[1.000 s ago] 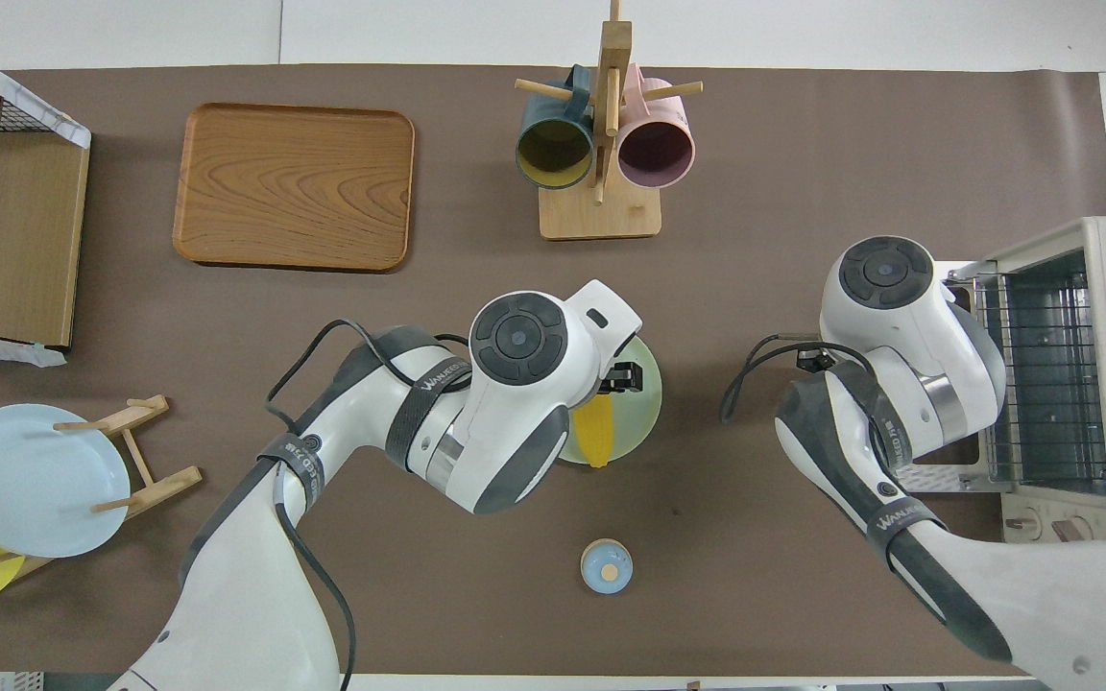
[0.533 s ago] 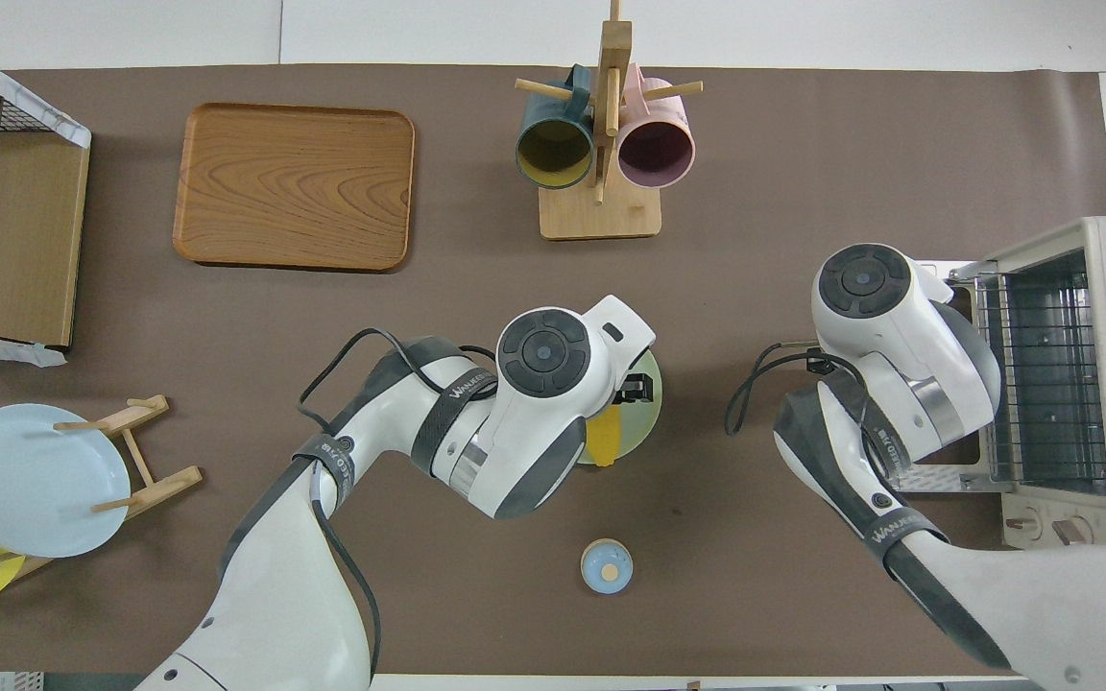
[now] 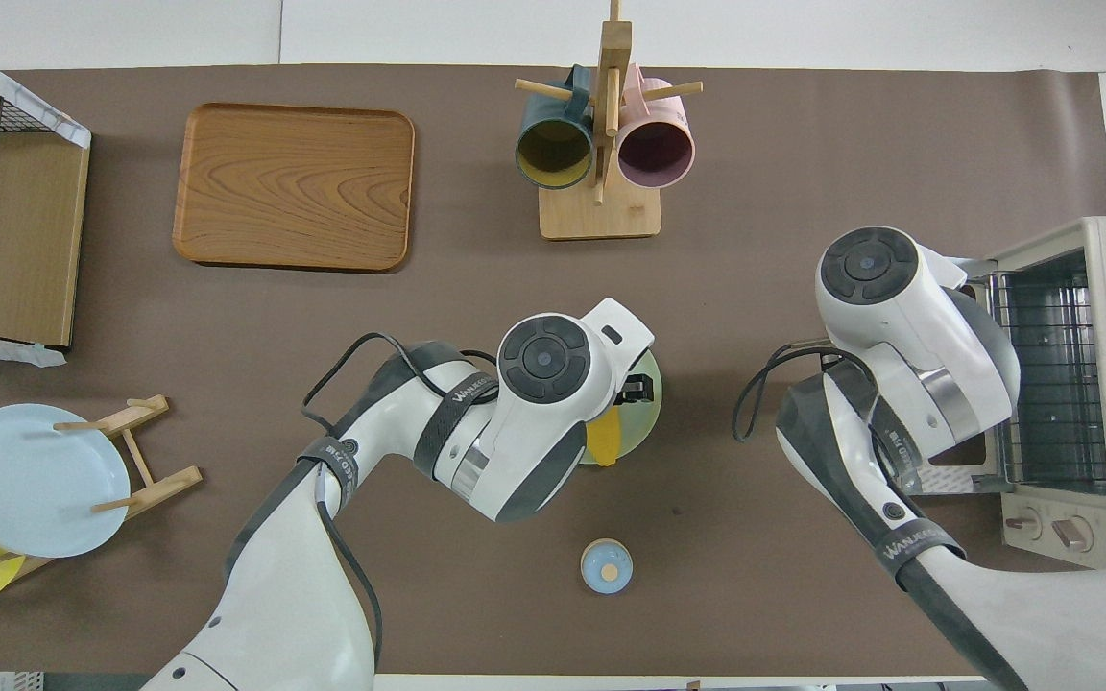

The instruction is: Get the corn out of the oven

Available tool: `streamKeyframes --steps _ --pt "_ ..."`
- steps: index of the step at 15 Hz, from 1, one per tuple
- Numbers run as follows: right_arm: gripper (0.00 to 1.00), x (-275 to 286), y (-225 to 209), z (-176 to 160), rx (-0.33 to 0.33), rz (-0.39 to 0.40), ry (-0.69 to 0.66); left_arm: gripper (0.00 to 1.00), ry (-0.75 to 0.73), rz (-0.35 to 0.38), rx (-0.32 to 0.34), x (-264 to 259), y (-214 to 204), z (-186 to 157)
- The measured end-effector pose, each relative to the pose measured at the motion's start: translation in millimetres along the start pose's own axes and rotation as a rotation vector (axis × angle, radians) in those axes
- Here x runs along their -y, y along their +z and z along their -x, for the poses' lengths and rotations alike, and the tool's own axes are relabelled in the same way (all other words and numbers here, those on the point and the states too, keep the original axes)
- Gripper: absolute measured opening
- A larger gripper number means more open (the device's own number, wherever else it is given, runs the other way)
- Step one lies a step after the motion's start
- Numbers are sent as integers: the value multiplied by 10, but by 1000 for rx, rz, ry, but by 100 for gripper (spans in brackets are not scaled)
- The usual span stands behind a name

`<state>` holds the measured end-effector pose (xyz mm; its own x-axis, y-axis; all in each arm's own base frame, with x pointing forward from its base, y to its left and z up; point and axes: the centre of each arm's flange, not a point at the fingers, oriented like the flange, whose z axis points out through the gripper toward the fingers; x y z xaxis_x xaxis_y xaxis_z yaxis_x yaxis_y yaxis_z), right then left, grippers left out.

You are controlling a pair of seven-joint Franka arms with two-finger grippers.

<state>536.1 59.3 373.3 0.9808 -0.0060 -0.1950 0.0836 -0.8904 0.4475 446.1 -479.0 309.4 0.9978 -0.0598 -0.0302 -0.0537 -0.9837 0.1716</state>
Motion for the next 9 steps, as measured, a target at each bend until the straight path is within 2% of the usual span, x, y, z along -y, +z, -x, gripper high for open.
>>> streamKeyframes --steps 1,2,3,4,6,9 --pt "1 -171 -97 47 -2 -1 -10 94 -5 -1 -3 18 -3 -18" --pt "1 -369 -173 92 -6 -6 -19 85 -9 -2 -5 37 -6 -37" --pt "1 -550 -216 127 -10 -14 -27 84 -12 -2 -7 51 -10 -52" --pt "1 -702 -235 153 -14 -22 -28 79 -16 -2 -10 65 -14 -67" --pt "1 -925 -239 182 -16 -32 -30 53 -22 -2 -15 87 -30 -98" --pt "1 -1248 -197 197 -8 -58 -41 52 -40 -2 -21 132 -74 -159"
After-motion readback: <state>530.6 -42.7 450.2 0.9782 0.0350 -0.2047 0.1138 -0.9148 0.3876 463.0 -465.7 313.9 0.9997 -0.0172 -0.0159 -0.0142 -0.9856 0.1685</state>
